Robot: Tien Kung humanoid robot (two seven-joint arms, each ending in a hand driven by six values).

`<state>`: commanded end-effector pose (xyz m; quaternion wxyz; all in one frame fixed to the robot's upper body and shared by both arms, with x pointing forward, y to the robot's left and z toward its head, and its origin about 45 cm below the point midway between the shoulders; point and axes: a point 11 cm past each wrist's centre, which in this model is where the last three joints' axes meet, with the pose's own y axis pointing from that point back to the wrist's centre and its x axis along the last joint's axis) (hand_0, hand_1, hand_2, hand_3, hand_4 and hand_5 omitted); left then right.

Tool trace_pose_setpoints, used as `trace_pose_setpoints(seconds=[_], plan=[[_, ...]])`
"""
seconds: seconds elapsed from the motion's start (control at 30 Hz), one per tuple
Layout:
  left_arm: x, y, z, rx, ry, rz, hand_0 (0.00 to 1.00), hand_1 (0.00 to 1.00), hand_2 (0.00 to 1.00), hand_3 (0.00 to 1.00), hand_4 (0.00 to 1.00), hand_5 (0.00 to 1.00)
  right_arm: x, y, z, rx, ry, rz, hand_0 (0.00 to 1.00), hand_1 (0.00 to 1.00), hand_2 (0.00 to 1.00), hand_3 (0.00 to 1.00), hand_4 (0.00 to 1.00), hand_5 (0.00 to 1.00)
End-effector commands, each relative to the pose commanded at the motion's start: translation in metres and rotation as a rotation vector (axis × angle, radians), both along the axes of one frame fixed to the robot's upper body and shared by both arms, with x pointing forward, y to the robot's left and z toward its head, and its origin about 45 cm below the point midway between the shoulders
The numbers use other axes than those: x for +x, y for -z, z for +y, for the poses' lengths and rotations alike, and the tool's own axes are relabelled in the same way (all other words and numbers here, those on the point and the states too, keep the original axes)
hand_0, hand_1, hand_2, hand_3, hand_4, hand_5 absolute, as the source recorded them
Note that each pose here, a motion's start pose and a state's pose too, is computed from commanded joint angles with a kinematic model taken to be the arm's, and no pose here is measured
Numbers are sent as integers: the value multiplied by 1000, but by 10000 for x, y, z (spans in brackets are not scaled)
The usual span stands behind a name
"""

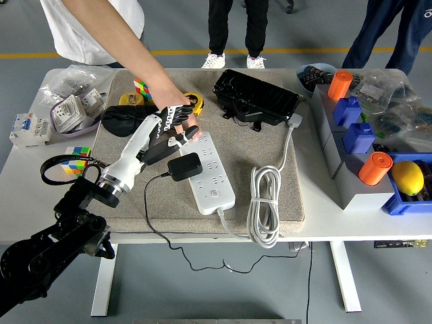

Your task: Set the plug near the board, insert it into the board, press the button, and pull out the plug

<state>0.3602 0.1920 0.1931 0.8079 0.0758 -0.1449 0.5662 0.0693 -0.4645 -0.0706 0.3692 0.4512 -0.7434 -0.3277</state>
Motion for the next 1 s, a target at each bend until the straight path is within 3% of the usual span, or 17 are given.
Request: trace_pose_setpoints(seconds=[0.77, 0.8, 0.97, 1.0], plan=[[14, -80, 18, 14, 5, -7, 828, 808, 841, 827, 974, 729, 1, -9, -13, -4, -12, 5, 622, 617, 576, 540, 625, 124], [12, -93, 11, 21, 12, -4, 633, 678, 718, 830, 970, 720, 2, -12, -18, -5, -13, 5, 622, 617, 576, 540, 626, 125], [3, -159, -21, 84, 52, 4, 633, 678, 718, 830, 970, 720, 0, -20, -34, -9, -18, 7, 622, 617, 576, 540, 626, 125], [-3, -176, -30, 109, 65, 4, 261, 391, 457, 883, 908, 432, 0, -21, -35, -10, -19, 7, 622, 618, 576, 540, 625, 125]])
